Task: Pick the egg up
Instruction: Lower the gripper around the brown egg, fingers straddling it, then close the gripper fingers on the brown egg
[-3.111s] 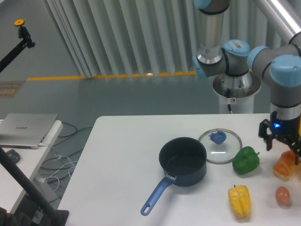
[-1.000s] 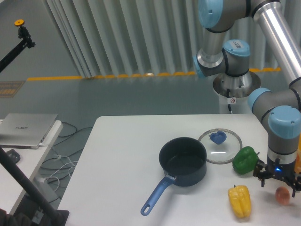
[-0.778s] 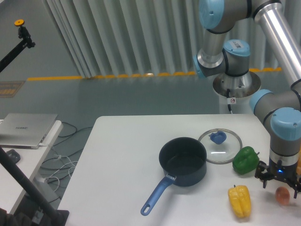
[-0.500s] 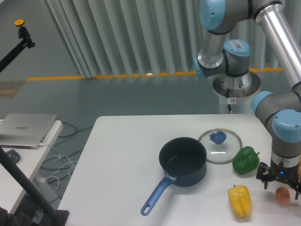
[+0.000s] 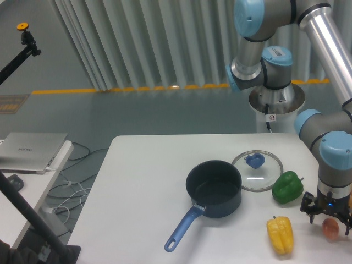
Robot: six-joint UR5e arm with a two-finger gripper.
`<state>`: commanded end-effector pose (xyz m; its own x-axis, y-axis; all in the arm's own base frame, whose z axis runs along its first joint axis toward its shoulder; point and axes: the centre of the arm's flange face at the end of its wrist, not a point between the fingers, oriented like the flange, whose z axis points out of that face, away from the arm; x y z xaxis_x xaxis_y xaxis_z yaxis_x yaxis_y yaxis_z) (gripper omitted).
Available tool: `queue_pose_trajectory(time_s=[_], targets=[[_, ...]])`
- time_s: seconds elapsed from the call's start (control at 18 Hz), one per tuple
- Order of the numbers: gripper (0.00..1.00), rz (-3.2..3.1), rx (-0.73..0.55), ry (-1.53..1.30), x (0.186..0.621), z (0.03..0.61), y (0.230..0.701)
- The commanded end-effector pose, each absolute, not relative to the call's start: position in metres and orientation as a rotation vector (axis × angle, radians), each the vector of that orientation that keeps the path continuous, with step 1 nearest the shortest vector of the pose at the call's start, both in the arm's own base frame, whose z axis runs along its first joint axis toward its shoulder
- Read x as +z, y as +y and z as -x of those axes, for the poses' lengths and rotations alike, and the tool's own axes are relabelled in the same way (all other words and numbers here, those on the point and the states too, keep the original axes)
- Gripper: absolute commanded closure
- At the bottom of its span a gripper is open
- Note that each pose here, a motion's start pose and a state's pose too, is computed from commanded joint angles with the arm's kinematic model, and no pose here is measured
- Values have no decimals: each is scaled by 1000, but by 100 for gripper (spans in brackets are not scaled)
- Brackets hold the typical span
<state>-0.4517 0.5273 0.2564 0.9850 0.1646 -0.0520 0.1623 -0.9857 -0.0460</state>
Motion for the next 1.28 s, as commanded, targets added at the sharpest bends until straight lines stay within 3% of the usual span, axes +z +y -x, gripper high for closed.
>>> queue_pose_trajectory(time_s=[0.06, 0.22, 0.44, 0.5, 0.56, 0.89, 1.11, 1.28], targets=[[12, 3089, 85, -255, 255, 452, 527], [29, 3091, 83, -255, 254, 452, 527], [42, 3093, 79, -255, 252, 452, 528], [54, 3093, 79, -255, 252, 452, 528], [59, 3093, 79, -255, 252, 452, 528], [74, 3092, 85, -248, 254, 451, 528], [90, 3091, 90, -221, 258, 450, 527], [89, 3084, 106, -195, 267, 450, 527]])
